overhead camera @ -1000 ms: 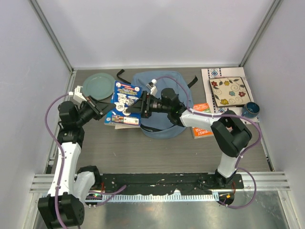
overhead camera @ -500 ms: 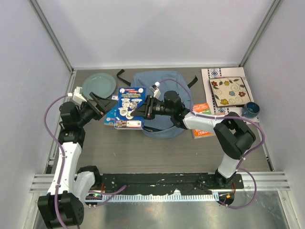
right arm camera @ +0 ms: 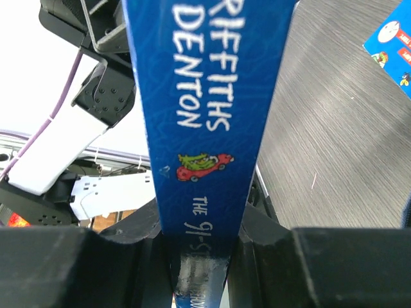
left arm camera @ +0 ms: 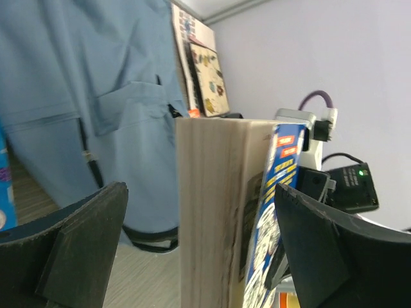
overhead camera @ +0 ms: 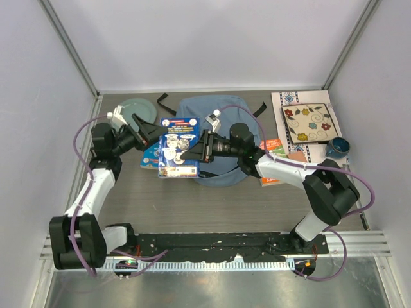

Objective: Pack the student bag
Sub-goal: Pick up the book from the center of the board.

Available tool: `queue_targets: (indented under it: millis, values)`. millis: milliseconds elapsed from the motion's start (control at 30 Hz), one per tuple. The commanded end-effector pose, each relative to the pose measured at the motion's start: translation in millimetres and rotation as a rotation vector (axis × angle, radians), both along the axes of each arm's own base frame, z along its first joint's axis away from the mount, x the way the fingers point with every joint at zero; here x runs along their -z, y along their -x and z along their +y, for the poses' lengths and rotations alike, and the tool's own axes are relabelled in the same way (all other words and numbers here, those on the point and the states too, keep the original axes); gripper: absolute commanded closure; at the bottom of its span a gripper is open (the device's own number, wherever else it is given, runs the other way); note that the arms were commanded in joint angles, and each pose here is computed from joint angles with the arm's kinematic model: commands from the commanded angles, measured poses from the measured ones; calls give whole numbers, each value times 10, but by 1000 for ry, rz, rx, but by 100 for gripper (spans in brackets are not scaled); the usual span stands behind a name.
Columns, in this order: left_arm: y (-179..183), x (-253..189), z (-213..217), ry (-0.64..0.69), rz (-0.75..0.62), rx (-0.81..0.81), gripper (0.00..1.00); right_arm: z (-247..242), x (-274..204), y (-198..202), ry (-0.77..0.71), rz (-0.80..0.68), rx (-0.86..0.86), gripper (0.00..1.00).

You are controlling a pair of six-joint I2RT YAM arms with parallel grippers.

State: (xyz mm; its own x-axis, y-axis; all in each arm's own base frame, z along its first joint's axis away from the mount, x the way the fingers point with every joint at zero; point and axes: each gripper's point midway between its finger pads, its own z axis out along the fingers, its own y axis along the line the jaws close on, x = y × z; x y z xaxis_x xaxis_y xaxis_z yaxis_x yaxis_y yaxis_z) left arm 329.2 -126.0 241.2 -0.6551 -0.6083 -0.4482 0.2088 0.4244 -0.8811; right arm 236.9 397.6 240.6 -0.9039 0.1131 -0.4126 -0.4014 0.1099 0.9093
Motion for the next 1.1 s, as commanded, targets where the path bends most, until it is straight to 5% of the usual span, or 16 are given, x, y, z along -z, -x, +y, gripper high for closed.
queue_targets:
  millis: [0, 633, 833, 1067]
  values:
    - [31, -612, -292, 47, -236, 156, 1, -52, -488, 102, -125, -163, -36, 99]
    - [148, -575, -533, 116, -259, 327, 3, -142, -579, 232, -212, -172, -150, 99]
    - [183, -634, -563, 142, -278, 363, 35, -153, -510, 189, -197, -164, -149, 99]
    - [204, -650, -584, 154, -272, 380, 98, -184, -232, -47, -41, -160, -39, 99]
